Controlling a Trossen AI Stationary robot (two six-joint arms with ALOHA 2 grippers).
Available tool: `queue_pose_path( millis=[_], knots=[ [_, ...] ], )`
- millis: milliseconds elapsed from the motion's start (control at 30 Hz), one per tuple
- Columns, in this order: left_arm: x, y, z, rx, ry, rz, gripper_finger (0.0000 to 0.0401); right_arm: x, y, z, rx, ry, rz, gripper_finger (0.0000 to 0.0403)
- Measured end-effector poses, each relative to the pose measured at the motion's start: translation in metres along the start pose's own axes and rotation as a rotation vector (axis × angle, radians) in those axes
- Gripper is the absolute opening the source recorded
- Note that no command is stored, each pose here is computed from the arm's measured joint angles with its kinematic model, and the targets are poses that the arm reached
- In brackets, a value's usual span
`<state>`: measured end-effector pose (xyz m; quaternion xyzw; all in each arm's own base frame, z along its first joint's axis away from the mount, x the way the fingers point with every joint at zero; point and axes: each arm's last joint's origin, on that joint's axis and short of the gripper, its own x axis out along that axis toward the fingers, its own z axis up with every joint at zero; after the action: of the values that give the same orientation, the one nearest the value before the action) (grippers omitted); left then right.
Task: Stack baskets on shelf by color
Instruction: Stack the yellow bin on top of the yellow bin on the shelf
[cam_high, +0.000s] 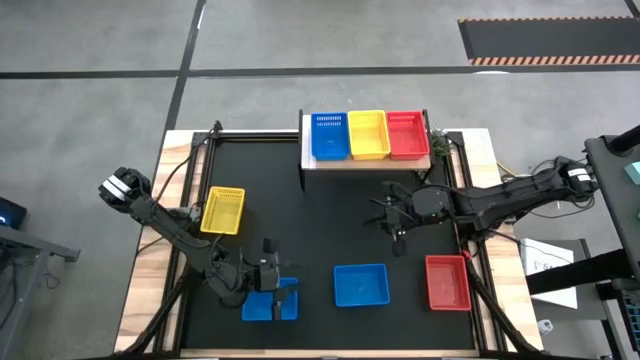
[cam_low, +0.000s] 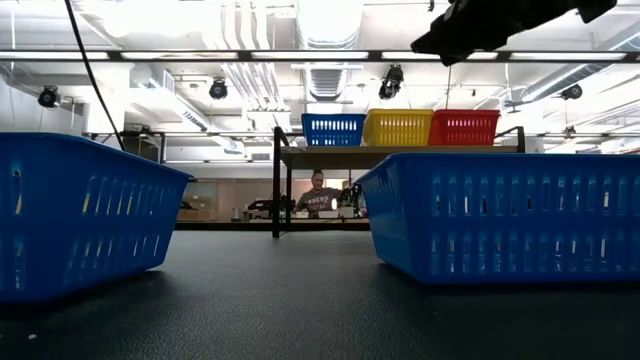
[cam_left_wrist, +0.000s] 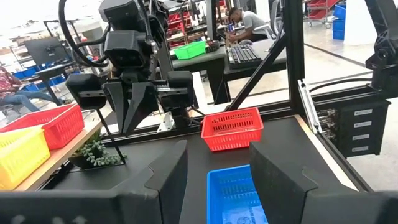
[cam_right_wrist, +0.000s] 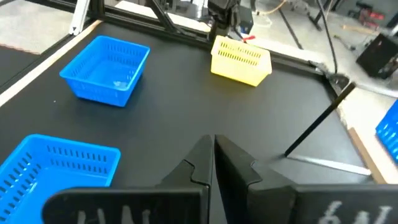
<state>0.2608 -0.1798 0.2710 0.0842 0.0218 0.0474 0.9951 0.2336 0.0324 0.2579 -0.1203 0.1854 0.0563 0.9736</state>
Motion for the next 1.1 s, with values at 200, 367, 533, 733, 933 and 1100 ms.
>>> queue_pose_path(
  millis=[200, 367, 533, 733, 933, 1100],
  knots=[
    [0.000, 0.000, 0.000, 0.001, 0.000, 0.000, 0.0155, 0.005, 0.000, -0.001, -0.045, -0.001, 0.000, 0.0009],
    [0.001, 0.002, 0.000, 0.002, 0.002, 0.006, 0.0155, 0.015, 0.002, -0.006, -0.068, 0.026, 0.006, 0.0009],
    [0.001, 0.001, 0.000, 0.001, 0.001, 0.006, 0.0155, 0.027, 0.004, -0.009, -0.062, 0.026, 0.006, 0.0009],
    [0.002, 0.002, 0.003, -0.066, -0.015, 0.007, 0.0155, 0.028, 0.005, -0.004, -0.039, 0.053, 0.064, 0.0010],
    [0.003, 0.001, 0.012, -0.189, -0.030, 0.004, 0.0155, 0.023, 0.010, 0.004, -0.010, 0.029, 0.127, 0.0045],
    [0.001, -0.001, 0.010, -0.219, 0.003, -0.005, 0.0155, 0.022, 0.012, 0.007, 0.014, 0.032, 0.135, 0.0095]
  ],
)
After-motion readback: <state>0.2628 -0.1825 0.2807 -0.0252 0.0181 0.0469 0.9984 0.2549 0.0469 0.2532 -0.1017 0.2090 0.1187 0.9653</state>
